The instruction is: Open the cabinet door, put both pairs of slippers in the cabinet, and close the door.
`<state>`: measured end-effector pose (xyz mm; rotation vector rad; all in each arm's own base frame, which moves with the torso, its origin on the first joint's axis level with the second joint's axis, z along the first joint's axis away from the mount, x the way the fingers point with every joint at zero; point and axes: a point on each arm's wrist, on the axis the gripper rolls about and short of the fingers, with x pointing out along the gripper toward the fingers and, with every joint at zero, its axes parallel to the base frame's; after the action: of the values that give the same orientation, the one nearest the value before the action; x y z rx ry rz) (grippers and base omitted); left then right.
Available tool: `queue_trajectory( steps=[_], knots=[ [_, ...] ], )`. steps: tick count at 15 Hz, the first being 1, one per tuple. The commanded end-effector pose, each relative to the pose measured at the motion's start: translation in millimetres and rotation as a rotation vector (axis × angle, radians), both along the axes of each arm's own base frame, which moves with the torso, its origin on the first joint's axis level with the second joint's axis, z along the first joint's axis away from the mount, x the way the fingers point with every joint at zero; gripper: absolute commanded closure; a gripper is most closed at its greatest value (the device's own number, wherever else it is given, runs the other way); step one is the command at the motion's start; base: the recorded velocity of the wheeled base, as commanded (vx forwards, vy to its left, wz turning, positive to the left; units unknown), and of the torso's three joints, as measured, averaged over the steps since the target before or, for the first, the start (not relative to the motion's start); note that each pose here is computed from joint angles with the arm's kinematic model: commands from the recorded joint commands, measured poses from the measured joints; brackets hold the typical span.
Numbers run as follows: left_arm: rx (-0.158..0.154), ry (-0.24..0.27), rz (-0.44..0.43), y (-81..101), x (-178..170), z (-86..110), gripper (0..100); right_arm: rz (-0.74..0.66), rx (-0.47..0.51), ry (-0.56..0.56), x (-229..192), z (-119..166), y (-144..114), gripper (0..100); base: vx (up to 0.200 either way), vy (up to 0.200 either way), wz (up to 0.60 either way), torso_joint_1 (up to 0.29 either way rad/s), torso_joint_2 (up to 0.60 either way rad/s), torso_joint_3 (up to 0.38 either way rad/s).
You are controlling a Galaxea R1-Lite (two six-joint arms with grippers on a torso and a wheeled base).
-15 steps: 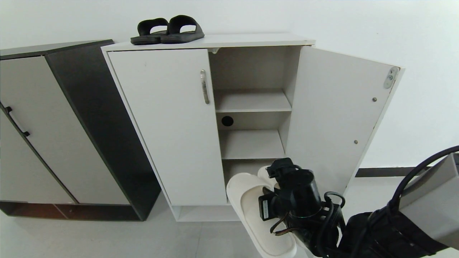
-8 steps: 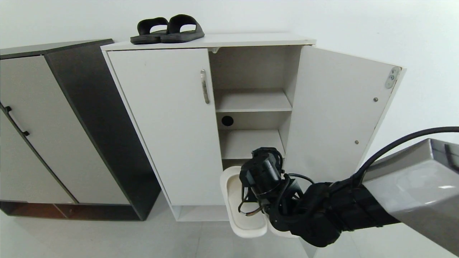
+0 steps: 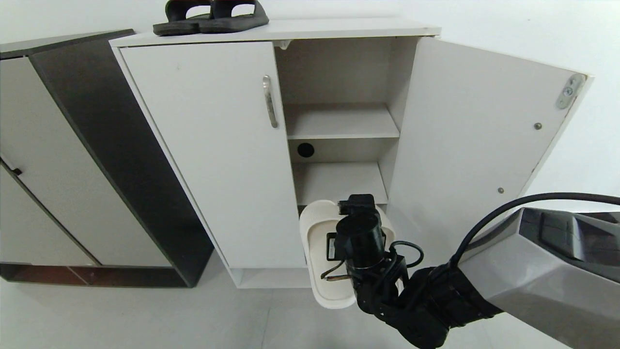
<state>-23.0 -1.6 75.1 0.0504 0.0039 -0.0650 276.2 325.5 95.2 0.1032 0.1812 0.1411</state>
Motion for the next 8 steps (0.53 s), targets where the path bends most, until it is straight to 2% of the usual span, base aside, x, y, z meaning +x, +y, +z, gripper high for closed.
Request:
queue_trajectory(
  steps=[1,5,6,8],
  knots=[
    [0.0,0.002,0.0,0.0,0,0.1,100,-0.025,-0.037,-0.004,1,-11,-2,100,0.0,0.0,0.0,0.002,0.0,-0.188],
    [-0.011,0.003,0.001,0.0,0,0.1,100,-0.036,-0.043,-0.092,1,-13,-6,100,0.0,0.0,0.0,0.002,0.0,-0.181],
    [-0.011,0.003,0.001,0.0,0,0.1,100,-0.04,-0.041,-0.151,1,-14,-7,100,0.0,0.0,0.0,0.012,0.0,-0.124],
    [-0.012,0.003,0.002,0.0,0,0.1,100,-0.058,-0.06,-0.202,5,-19,-15,100,0.0,0.0,0.0,0.0,0.0,0.0]
  ],
)
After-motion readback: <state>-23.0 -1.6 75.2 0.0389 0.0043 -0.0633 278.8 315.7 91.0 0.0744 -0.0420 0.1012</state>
